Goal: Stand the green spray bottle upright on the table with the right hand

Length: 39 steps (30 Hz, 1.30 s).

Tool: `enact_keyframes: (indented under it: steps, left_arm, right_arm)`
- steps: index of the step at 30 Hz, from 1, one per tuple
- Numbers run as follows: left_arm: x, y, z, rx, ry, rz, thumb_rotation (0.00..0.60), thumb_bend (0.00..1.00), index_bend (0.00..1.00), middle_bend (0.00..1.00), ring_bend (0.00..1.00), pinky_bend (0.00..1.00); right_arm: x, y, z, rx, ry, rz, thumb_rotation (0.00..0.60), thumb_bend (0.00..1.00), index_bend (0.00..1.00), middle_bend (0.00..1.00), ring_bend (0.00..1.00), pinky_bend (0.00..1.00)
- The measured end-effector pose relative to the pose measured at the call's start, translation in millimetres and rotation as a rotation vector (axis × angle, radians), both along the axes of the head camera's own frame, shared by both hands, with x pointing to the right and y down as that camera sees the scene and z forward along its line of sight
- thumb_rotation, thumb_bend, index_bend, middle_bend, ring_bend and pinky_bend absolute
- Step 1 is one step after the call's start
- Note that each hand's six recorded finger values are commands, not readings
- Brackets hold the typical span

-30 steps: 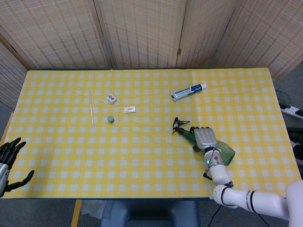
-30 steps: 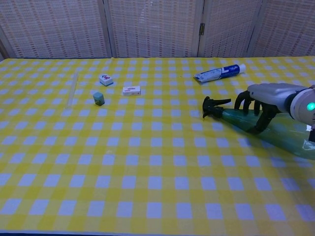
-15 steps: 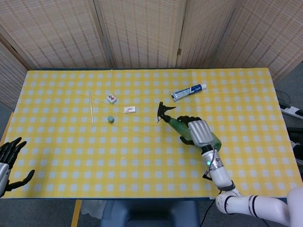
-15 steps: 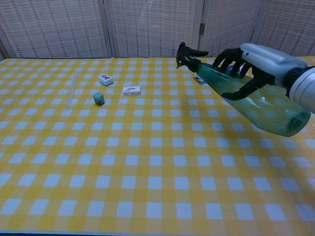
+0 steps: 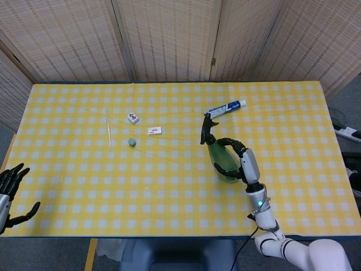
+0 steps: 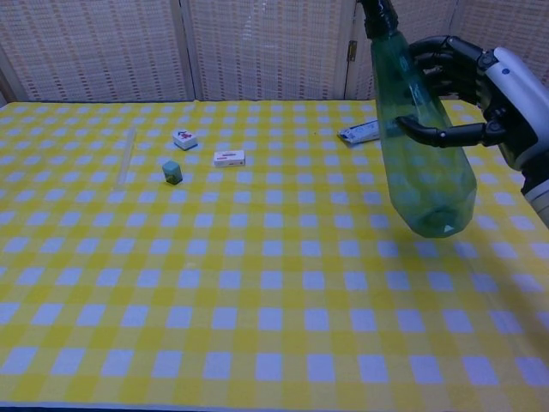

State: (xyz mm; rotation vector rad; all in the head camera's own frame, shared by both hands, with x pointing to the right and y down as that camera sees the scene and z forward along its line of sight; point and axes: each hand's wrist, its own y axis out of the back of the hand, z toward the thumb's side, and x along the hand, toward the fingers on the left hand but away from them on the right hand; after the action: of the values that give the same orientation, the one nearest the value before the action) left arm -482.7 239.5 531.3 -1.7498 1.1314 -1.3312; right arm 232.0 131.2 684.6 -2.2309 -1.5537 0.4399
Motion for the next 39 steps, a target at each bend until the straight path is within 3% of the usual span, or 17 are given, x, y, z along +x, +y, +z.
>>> enact_keyframes:
  steps: [8, 16, 18, 21, 23, 30, 39]
  left_arm:
    - [-2.1, -0.3, -1.9, 0.008, 0.003, -0.007, 0.502, 0.38, 0.0, 0.0, 0.0, 0.0]
    - [-2.1, -0.5, -2.6, 0.014, 0.004, -0.009, 0.501, 0.38, 0.0, 0.0, 0.0, 0.0]
    - [-2.1, -0.6, -2.7, 0.014, 0.005, -0.01, 0.501, 0.38, 0.0, 0.0, 0.0, 0.0]
    - [-2.2, -0.8, -3.1, 0.017, 0.007, -0.01, 0.503, 0.38, 0.0, 0.0, 0.0, 0.0]
    - [-2.6, -0.8, -3.2, 0.018, 0.008, -0.012, 0.502, 0.38, 0.0, 0.0, 0.0, 0.0]
    - [-3.2, -0.7, -5.3, 0.026, 0.008, -0.014, 0.504, 0.38, 0.0, 0.0, 0.0, 0.0]
    - [-2.1, 0.1, -5.9, 0.028, 0.005, -0.01, 0.504, 0.38, 0.0, 0.0, 0.0, 0.0]
  right_arm:
    - [-5.9, 23.7, 20.3, -0.012, -0.049, -0.032, 0.6, 0.33, 0.48, 0.49, 0.55, 0.31]
    - [-3.9, 33.6, 28.1, -0.021, -0.033, -0.05, 0.6, 0.33, 0.46, 0.47, 0.53, 0.26]
    - [-3.0, 35.8, 27.3, -0.016, -0.033, -0.056, 0.6, 0.33, 0.39, 0.44, 0.51, 0.24]
    - [-0.5, 37.8, 25.2, 0.001, -0.017, -0.07, 0.6, 0.33, 0.08, 0.31, 0.45, 0.21]
    - [3.0, 38.9, 23.6, 0.013, -0.005, -0.071, 0.6, 0.33, 0.01, 0.25, 0.41, 0.17]
    - [13.2, 42.2, 20.4, 0.023, -0.001, -0.054, 0.6, 0.33, 0.0, 0.16, 0.33, 0.06]
    - [33.5, 49.7, 9.6, 0.046, -0.004, -0.029, 0.6, 0.32, 0.0, 0.12, 0.28, 0.0]
